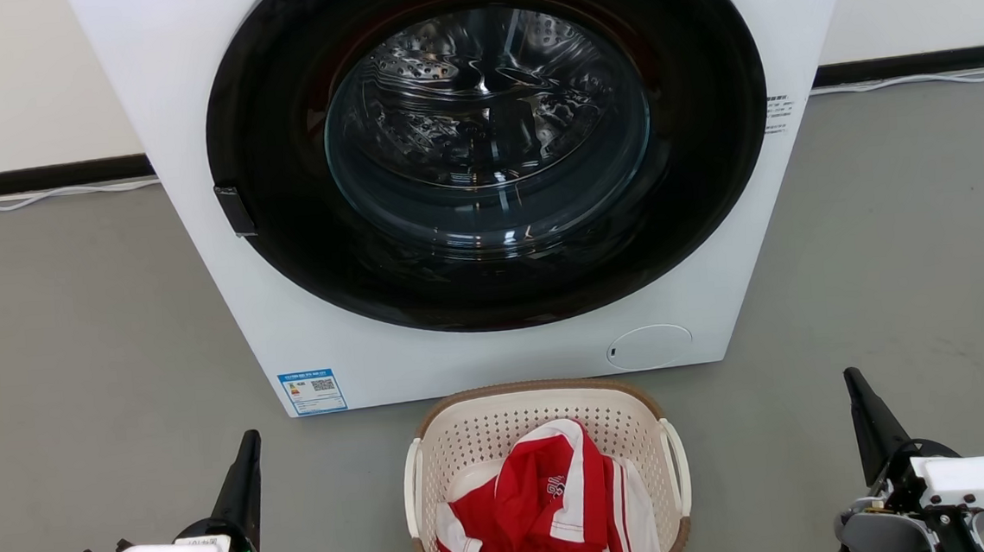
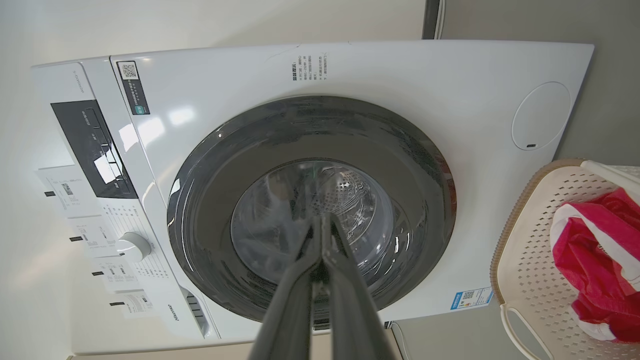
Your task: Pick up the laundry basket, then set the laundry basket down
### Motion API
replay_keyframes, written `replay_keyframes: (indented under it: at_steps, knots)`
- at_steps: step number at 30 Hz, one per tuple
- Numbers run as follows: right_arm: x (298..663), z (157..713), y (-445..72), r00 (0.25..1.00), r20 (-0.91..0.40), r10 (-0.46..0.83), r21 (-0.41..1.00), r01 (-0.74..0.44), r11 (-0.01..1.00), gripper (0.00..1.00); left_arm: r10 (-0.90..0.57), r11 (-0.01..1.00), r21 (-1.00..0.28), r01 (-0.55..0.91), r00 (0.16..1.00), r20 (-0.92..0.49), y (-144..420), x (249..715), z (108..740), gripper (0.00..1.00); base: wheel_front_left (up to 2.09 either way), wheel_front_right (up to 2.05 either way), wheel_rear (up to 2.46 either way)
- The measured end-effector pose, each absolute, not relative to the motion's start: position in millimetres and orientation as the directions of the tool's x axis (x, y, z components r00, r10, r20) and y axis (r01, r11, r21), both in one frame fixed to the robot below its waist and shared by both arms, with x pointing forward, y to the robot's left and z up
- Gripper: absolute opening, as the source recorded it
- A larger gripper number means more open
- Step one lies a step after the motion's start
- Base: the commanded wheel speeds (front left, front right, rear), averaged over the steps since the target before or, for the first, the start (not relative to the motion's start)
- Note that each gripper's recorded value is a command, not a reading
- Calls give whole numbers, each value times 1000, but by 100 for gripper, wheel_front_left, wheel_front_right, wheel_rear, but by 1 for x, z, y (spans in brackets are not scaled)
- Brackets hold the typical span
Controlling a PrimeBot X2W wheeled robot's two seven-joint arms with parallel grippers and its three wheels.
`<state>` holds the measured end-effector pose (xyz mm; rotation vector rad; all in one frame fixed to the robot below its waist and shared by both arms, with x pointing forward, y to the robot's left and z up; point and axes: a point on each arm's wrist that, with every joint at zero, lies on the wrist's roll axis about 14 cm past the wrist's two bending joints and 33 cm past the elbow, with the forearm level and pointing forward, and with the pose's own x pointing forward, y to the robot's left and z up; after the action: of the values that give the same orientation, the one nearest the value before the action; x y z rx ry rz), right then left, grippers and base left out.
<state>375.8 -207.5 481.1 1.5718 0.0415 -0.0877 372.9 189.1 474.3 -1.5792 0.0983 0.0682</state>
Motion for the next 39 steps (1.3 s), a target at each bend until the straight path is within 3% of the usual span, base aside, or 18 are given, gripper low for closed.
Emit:
replay_keyframes:
  at_steps: [39]
  knots:
    - [376,481,-207,996,-82,-29,997,82,-3,0,-20,-9,-994,-106,994,-106,189,373,474,0,0,0,0]
